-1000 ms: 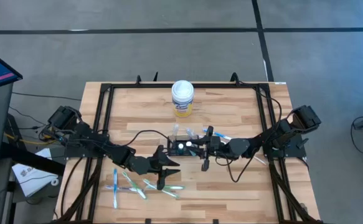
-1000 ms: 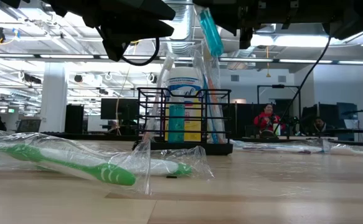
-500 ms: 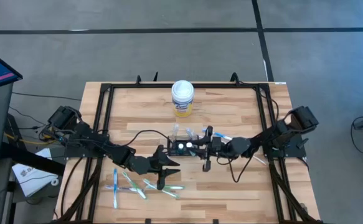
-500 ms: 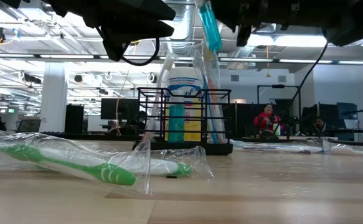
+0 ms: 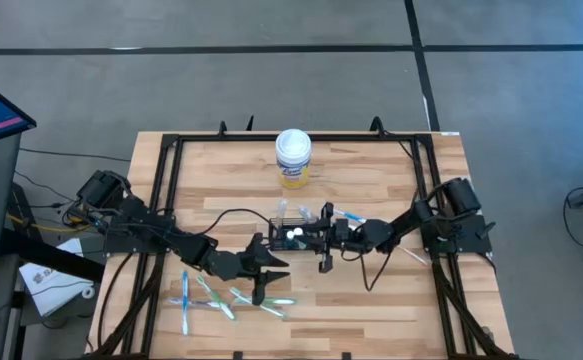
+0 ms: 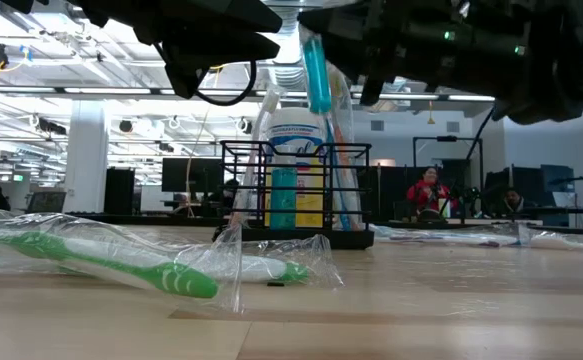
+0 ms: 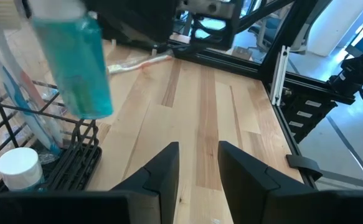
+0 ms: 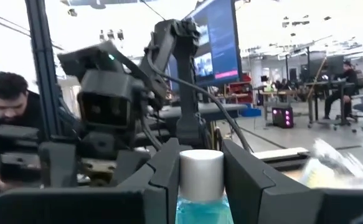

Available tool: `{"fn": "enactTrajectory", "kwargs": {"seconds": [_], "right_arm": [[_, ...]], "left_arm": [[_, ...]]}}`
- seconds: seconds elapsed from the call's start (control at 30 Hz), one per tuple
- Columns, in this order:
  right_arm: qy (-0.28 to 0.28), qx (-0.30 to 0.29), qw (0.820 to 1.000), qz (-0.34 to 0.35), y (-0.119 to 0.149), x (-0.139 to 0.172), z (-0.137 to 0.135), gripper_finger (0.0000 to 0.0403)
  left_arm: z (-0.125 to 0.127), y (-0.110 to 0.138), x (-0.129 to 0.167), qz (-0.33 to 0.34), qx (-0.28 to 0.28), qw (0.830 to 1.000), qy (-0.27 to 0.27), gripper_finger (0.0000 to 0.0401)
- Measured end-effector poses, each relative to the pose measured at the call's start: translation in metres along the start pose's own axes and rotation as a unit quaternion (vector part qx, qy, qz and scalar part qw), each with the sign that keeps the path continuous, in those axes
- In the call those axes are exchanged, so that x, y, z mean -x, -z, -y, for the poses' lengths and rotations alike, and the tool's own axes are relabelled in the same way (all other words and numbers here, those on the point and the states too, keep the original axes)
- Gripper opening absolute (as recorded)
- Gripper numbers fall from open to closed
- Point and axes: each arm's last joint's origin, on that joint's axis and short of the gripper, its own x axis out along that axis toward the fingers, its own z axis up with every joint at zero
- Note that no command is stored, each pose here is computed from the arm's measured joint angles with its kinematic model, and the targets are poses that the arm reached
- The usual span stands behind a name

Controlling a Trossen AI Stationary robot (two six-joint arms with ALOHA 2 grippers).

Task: Pick & Place toothbrushing station
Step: Put the blue mouthwash into the mesh organizer

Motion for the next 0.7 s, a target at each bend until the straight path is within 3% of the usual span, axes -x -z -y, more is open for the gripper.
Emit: {"fn": "enactTrajectory", "kwargs": {"seconds": [0.7], "right_arm": [[0.03, 0.014, 0.999, -0.015, 0.006, -0.005, 0.02, 0.0085]], "left_arm": [[0.0, 0.0, 0.0, 0.0, 0.0, 1.0, 0.0, 0.0106]]}}
